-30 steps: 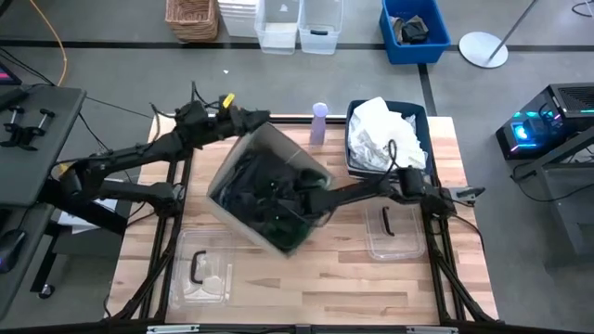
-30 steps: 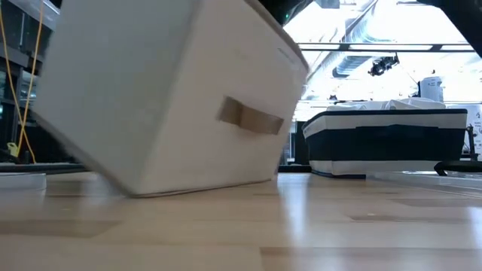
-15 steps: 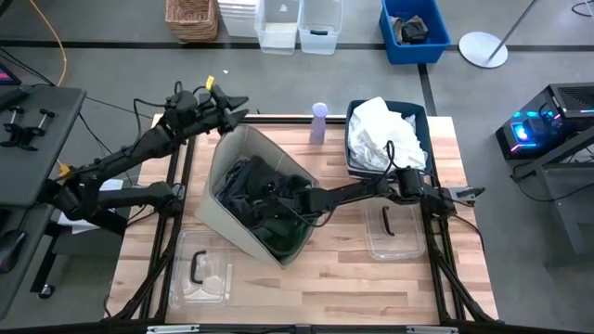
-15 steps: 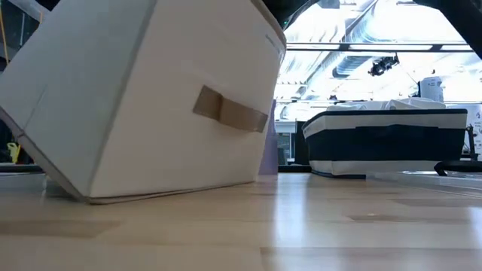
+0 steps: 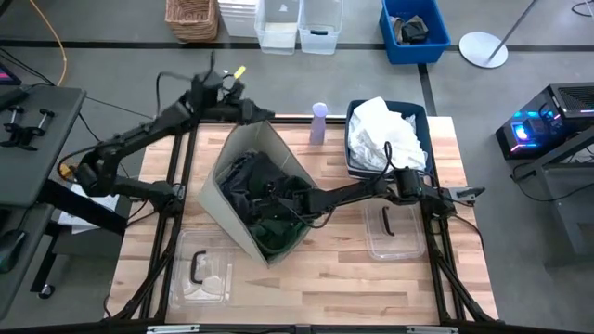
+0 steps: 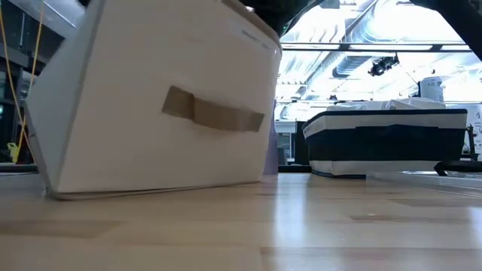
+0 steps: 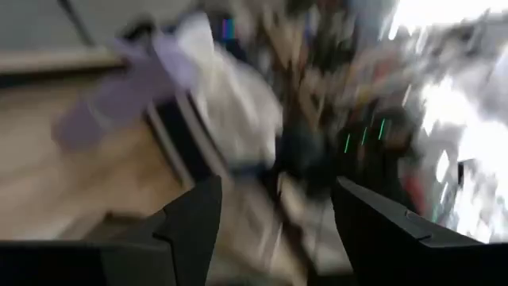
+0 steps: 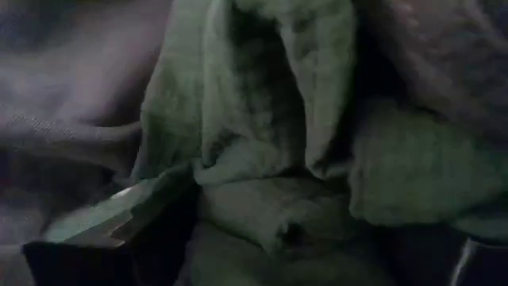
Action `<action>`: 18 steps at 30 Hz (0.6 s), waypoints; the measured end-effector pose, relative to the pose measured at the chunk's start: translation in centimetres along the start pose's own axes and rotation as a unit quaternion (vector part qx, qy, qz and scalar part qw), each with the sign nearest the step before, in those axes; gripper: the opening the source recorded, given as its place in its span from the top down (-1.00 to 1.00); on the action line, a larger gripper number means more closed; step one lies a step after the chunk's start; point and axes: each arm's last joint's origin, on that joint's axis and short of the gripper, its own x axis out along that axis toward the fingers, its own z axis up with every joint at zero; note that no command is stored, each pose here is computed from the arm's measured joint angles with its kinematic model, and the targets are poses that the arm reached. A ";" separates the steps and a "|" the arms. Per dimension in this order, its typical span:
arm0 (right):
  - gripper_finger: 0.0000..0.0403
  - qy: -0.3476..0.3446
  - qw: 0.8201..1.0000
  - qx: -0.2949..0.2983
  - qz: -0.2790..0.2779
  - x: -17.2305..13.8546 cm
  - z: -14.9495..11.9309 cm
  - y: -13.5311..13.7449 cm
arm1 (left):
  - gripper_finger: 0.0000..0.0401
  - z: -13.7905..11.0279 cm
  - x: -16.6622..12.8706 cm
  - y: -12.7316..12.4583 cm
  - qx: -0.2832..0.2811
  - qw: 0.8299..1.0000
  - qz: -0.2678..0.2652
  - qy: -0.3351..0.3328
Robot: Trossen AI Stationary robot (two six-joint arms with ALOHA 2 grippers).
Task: Sort clothes
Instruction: Put the green shirt into the laundry organizer
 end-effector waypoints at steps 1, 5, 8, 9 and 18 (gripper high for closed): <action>-0.70 -0.002 1.000 -0.018 0.008 0.1 0.0 0.2 | -0.14 0.2 -0.1 -0.9 0.011 0.999 0.009 0.036; -0.70 -0.027 0.994 -0.100 0.044 -2.9 1.7 2.5 | -0.13 0.2 -2.0 -6.5 0.084 0.988 0.014 0.126; -0.70 -0.068 0.982 -0.161 0.076 -7.2 4.4 4.7 | -0.13 0.8 -5.0 -12.3 0.161 0.982 -0.061 0.083; -0.70 -0.087 0.976 -0.177 0.086 -8.8 5.6 5.3 | -0.13 0.8 -5.5 -13.4 0.197 0.974 -0.110 0.033; -0.70 -0.159 0.946 -0.245 0.139 -19.2 10.9 7.3 | -0.13 -4.1 -3.2 -9.7 0.137 0.929 -0.317 -0.137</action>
